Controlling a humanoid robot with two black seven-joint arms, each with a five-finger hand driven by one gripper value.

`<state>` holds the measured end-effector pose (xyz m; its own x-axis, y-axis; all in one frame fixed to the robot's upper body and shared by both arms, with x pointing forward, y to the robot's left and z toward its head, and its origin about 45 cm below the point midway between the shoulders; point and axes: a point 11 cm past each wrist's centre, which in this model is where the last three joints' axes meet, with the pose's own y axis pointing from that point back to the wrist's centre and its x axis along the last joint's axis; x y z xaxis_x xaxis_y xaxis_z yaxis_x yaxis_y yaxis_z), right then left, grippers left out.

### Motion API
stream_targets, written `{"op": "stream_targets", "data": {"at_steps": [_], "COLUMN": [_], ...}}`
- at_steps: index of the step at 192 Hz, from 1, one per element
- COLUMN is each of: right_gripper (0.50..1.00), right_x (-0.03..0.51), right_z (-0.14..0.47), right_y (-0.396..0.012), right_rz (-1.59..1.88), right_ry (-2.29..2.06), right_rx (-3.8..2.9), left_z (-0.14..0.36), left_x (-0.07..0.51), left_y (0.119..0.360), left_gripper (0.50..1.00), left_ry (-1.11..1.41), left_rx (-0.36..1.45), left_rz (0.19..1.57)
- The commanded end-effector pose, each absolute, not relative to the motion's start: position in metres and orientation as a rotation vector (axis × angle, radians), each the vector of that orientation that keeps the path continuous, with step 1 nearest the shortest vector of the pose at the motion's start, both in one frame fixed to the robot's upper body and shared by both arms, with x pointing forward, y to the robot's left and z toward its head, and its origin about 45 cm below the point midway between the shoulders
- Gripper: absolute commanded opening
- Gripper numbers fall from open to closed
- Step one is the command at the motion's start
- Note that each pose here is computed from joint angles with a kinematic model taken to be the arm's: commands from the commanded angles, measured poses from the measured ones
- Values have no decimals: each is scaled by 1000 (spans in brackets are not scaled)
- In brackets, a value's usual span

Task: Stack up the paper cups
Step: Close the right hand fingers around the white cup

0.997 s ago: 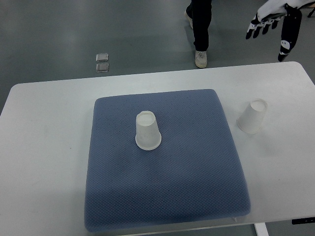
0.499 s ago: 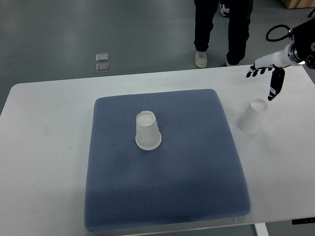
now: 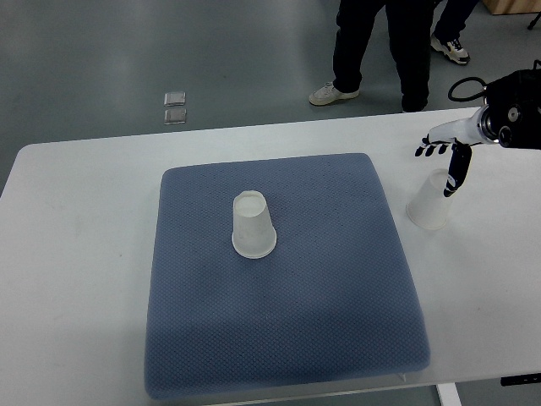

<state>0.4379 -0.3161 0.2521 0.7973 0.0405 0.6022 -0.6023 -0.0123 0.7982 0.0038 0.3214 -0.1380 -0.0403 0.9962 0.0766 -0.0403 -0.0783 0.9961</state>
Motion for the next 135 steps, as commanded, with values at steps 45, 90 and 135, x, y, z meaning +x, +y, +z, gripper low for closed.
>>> {"op": "stream_targets", "data": {"at_steps": [45, 90, 135], "right_gripper": [930, 928, 924], "right_x": [434, 435, 435], "right_z": [229, 221, 217], "right_y": [-321, -334, -336], "right_rz": [533, 520, 527], "right_ry": [-478, -498, -510], "right_rx": [1498, 1473, 1468], "left_z": [-138, -138, -138], "left_x": [4, 4, 4], "left_y": [321, 321, 321], "left_gripper": [1000, 1000, 1000], "left_ry": [1169, 1169, 1167], "left_rx": [1216, 1216, 1218], "left_rz": [1312, 1312, 1310]}}
